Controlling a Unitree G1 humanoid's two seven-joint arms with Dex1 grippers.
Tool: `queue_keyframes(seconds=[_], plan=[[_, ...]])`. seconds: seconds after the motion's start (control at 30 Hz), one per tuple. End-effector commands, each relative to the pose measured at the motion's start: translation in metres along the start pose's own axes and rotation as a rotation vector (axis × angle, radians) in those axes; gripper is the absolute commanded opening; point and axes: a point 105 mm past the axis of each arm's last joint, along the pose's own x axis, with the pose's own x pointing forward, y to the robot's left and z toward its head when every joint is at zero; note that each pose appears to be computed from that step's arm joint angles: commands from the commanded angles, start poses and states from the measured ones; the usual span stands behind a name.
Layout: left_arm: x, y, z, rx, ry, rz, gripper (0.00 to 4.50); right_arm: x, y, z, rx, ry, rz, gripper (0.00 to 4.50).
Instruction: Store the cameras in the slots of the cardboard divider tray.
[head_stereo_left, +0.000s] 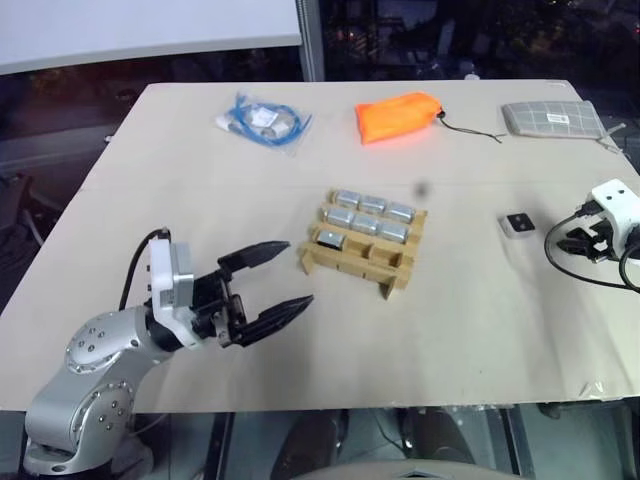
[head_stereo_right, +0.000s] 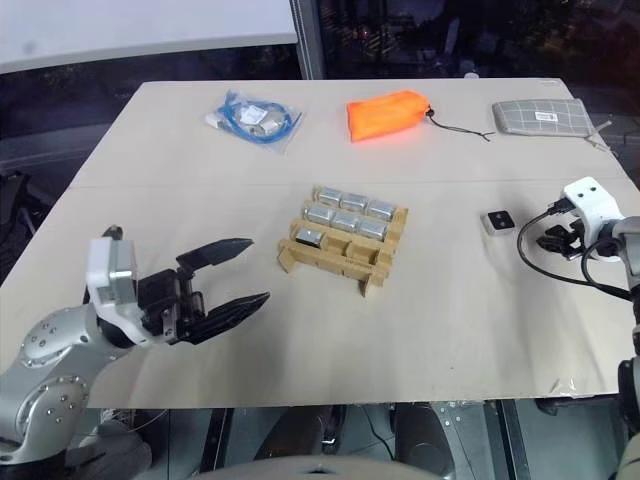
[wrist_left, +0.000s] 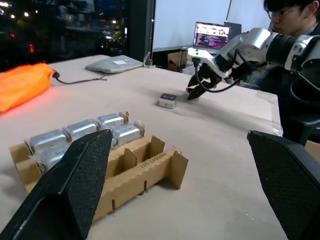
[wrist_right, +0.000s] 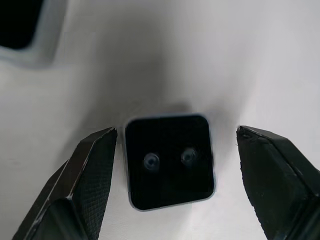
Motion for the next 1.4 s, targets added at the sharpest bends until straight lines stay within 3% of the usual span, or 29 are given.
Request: queue_keyframes(seconds=[0.03,0.17,0.23,0.33,0.47,0.57,0.63,0.7,0.8,0.9,1.07,1.4], plan=[[0.001,-0.004,0.006,0.032,-0.022,-0.019,4.5,-0.004,-0.005,0.002,-0.007,0.01,-0.002,3.78],[-0.002,-0.002,0.003,0.026,-0.024,-0.014,4.5,-0.005,-0.004,-0.004,0.001,0.029,0.017,3.78],[-0.003,0.0,0.0,0.016,-0.014,-0.003,4.5,-0.006,-0.002,-0.007,0.001,0.04,0.028,3.25],[0.0,0.003,-0.003,-0.011,-0.005,0.031,4.5,-0.007,0.0,-0.011,0.002,0.046,0.042,1.99],[0.01,0.01,-0.001,-0.072,0.015,0.081,4.5,-0.013,0.004,-0.001,-0.047,-0.028,0.046,1.97],[0.018,0.018,-0.005,-0.188,0.109,0.141,4.5,-0.032,0.028,0.042,-0.189,-0.266,0.091,1.97],[0.035,0.015,0.007,-0.341,0.076,0.067,4.5,-0.065,0.08,0.089,-0.376,-0.525,0.209,1.97],[0.048,0.017,0.012,-0.447,0.079,0.045,4.5,-0.088,0.123,0.11,-0.494,-0.66,0.29,1.97],[0.069,0.023,0.008,-0.579,0.124,0.041,4.5,-0.104,0.194,0.124,-0.702,-0.787,0.394,1.97],[0.086,0.033,0.014,-0.715,0.099,0.054,4.5,-0.111,0.237,0.131,-0.812,-0.877,0.444,1.97],[0.098,0.033,0.013,-0.794,0.156,0.049,4.5,-0.107,0.257,0.134,-0.935,-0.908,0.418,1.97],[0.11,0.029,0.009,-0.801,0.195,0.055,4.5,-0.105,0.269,0.15,-0.95,-0.939,0.384,1.97]])
